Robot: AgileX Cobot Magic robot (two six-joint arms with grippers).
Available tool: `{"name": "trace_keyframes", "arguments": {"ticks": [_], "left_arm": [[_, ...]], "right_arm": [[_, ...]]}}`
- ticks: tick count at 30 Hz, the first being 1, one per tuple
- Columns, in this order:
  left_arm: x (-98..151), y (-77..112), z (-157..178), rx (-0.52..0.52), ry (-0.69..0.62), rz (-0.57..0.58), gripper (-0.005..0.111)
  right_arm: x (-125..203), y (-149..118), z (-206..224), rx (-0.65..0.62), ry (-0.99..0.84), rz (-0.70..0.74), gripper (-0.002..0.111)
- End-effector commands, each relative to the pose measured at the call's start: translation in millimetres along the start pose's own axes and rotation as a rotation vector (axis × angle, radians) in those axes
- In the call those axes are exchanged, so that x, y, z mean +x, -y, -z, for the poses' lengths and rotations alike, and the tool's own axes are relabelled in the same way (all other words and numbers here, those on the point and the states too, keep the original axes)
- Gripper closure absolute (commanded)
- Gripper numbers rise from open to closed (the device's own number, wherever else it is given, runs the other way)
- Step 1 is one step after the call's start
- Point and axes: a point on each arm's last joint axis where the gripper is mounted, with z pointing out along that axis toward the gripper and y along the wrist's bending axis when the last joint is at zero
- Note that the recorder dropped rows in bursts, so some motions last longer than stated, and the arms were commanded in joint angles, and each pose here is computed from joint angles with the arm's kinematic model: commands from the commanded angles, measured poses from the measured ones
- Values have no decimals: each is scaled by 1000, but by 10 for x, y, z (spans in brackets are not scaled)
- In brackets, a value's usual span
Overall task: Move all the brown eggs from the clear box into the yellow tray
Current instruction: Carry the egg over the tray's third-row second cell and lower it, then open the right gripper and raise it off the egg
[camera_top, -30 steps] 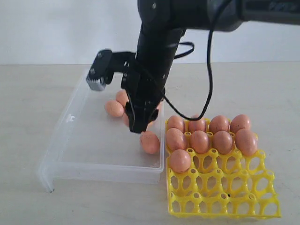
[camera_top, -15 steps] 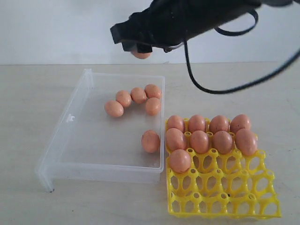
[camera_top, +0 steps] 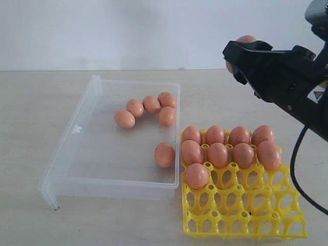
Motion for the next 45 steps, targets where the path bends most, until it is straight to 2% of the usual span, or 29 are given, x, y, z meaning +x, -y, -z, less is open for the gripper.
{"name": "trace_keyframes", "arguments": {"ticks": [1, 5, 8, 9, 10, 13, 16, 19, 21, 24, 33, 45], "left_arm": [[0, -1, -1, -2, 8, 1, 103], [0, -1, -1, -2, 8, 1, 103], [0, -1, -1, -2, 8, 1, 103], [0, -1, -1, -2, 8, 1, 103], [0, -1, -1, -2, 8, 1, 103], [0, -1, -1, -2, 8, 1, 103], [0, -1, -1, -2, 8, 1, 103], [0, -1, -1, -2, 8, 1, 103], [0, -1, -1, -2, 8, 1, 103], [0, -1, -1, -2, 8, 1, 103], [0, -1, -1, -2, 8, 1, 103], [0, -1, -1, -2, 8, 1, 103]], "right_arm": [[-71, 124, -20, -221, -82, 50, 108], [-231, 383, 23, -479, -89, -85, 108], [-212, 813, 34, -400, -170, -104, 108], [-114, 979, 92, -395, -290, -44, 108], [-56, 1014, 124, -409, -354, -15, 108], [58, 999, 136, -448, -444, 7, 108], [200, 837, 119, -532, -518, 82, 108], [436, 764, 67, -475, -656, 228, 108], [590, 689, 37, -464, -716, 388, 108], [726, 750, -1, -297, -807, 546, 108], [694, 743, -59, -218, -745, 446, 108], [799, 785, -84, -255, -774, 452, 108]]}}
